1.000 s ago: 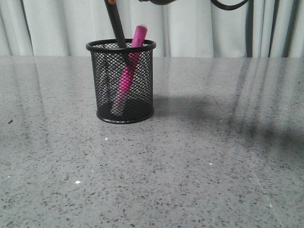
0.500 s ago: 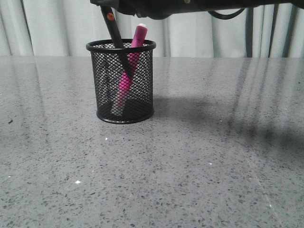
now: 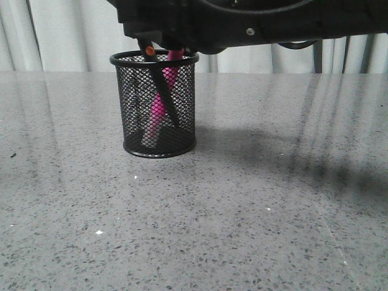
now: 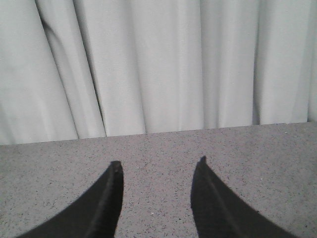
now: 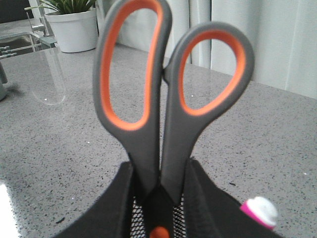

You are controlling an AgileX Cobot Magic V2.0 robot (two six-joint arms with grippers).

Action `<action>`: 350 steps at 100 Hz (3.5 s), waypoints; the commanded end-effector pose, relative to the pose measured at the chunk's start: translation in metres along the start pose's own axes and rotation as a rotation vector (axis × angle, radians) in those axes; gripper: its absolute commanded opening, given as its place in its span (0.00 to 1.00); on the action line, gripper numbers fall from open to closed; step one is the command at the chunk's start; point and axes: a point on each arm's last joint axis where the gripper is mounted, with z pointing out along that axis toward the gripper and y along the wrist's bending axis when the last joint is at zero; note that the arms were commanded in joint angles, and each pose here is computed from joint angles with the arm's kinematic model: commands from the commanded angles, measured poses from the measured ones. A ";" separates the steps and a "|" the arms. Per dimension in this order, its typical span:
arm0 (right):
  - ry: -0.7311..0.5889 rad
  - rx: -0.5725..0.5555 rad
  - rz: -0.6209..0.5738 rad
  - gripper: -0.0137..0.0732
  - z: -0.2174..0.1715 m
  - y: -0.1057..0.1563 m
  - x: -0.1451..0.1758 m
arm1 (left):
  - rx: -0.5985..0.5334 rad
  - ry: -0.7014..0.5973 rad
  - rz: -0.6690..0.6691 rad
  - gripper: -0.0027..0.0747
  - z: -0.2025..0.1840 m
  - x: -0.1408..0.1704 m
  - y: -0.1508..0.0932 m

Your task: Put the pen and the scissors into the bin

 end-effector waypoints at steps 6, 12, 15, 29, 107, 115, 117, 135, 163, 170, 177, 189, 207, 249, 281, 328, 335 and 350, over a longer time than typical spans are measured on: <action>-0.136 -0.017 -0.018 0.08 -0.002 0.001 -0.023 | -0.020 -0.104 -0.014 0.41 -0.005 -0.015 0.002; -0.135 -0.017 -0.018 0.08 -0.002 0.000 -0.022 | -0.020 -0.104 -0.014 0.41 -0.005 -0.015 0.002; -0.135 -0.017 -0.018 0.08 -0.002 0.000 -0.022 | -0.020 -0.104 -0.014 0.41 -0.005 -0.015 0.002; -0.117 -0.013 -0.018 0.08 -0.002 0.000 -0.021 | -0.020 -0.104 -0.014 0.41 -0.005 -0.015 0.002; -0.103 -0.009 -0.017 0.22 -0.002 0.000 -0.020 | -0.020 -0.104 -0.014 0.41 -0.005 -0.015 0.002; -0.103 -0.009 -0.017 0.32 -0.002 0.000 -0.020 | -0.020 -0.104 -0.014 0.41 -0.005 -0.015 0.002; -0.103 -0.009 -0.017 0.35 -0.002 0.000 -0.020 | -0.020 -0.104 -0.014 0.41 -0.005 -0.015 0.002; -0.119 -0.013 -0.018 0.41 -0.002 0.000 -0.021 | -0.020 -0.104 -0.014 0.41 -0.005 -0.015 0.002; -0.141 -0.021 -0.021 0.47 -0.002 0.001 -0.023 | -0.020 -0.104 -0.014 0.41 -0.005 -0.015 0.002; -0.142 -0.023 -0.023 0.50 -0.002 0.001 -0.023 | -0.020 -0.104 -0.014 0.41 -0.005 -0.015 0.002; -0.142 -0.023 -0.023 0.52 -0.002 0.001 -0.023 | -0.020 -0.104 -0.014 0.41 -0.005 -0.015 0.002; -0.178 -0.029 -0.026 0.51 -0.005 0.002 -0.030 | -0.020 -0.104 -0.014 0.41 -0.005 -0.015 0.002; -0.312 -0.038 -0.031 0.51 -0.018 0.003 -0.054 | -0.020 -0.104 -0.014 0.41 -0.005 -0.015 0.002; -0.471 0.198 -0.066 0.07 -0.095 -0.036 -0.127 | -0.023 -0.103 -0.003 0.38 -0.005 -0.015 0.002; -0.371 0.436 -0.103 0.08 -0.177 -0.044 -0.140 | -0.017 -0.073 -0.007 0.01 -0.007 -0.006 0.001; -0.403 0.573 -0.152 0.08 -0.272 -0.002 -0.019 | -0.052 -0.249 -0.053 0.01 -0.068 0.088 -0.004; -0.421 0.573 -0.159 0.08 -0.279 0.003 -0.006 | -0.039 -0.253 -0.099 0.01 -0.073 0.101 -0.006; -0.413 0.583 -0.157 0.08 -0.285 0.007 0.010 | -0.014 -0.270 -0.190 0.01 -0.078 0.117 -0.008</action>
